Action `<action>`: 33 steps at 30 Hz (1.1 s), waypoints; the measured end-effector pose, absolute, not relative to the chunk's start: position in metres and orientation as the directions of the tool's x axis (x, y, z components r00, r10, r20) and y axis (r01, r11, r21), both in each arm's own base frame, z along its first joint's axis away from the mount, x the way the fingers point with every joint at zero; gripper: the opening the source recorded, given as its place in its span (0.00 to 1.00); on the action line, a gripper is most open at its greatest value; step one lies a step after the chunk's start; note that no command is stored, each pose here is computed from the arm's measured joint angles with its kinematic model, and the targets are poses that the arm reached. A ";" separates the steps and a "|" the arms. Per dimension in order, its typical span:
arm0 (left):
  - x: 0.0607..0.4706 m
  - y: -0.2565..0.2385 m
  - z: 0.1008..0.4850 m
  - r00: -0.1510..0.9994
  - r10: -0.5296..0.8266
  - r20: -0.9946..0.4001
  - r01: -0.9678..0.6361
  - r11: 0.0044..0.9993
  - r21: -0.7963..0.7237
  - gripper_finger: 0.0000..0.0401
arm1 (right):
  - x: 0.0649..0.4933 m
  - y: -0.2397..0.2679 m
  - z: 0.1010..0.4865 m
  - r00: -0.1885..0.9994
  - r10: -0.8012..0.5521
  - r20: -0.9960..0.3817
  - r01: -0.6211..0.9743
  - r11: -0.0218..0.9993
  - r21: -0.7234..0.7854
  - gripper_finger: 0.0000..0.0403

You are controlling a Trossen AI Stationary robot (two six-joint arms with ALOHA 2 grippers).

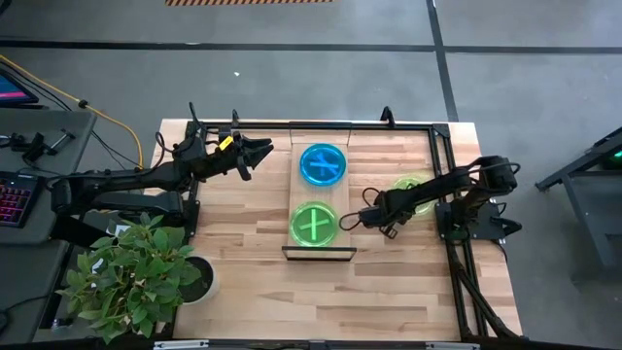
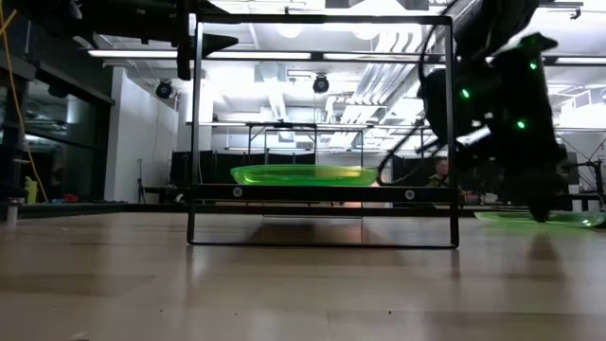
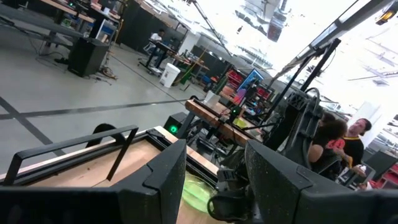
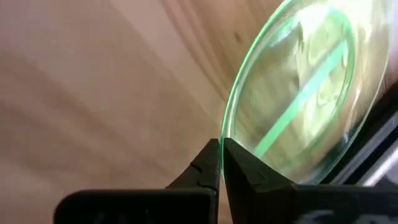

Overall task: Place and stack plates onto a shelf
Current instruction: Stack the green plate on top of the green plate on the shelf

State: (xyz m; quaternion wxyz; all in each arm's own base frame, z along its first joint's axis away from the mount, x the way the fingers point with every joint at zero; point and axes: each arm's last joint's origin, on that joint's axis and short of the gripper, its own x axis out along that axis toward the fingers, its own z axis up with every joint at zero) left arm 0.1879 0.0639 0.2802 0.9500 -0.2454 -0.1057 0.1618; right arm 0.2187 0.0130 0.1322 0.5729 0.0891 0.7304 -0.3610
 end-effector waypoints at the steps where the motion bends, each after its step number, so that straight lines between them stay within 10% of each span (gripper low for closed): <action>1: 0.188 0.064 0.280 0.925 0.360 0.121 -0.256 0.827 -0.501 0.39 | 0.223 0.015 0.136 -0.311 -0.284 -0.907 0.540 0.732 -0.415 0.00; 20: 0.187 0.065 0.280 0.911 0.394 0.122 -0.286 0.816 -0.502 0.39 | 0.197 0.016 0.191 -0.083 -0.289 -0.954 0.630 0.726 -0.275 0.02; 33: 0.187 0.065 0.280 0.908 0.400 0.122 -0.286 0.806 -0.519 0.39 | 0.201 0.014 0.159 -0.057 -0.196 -0.979 0.719 0.672 -0.177 0.42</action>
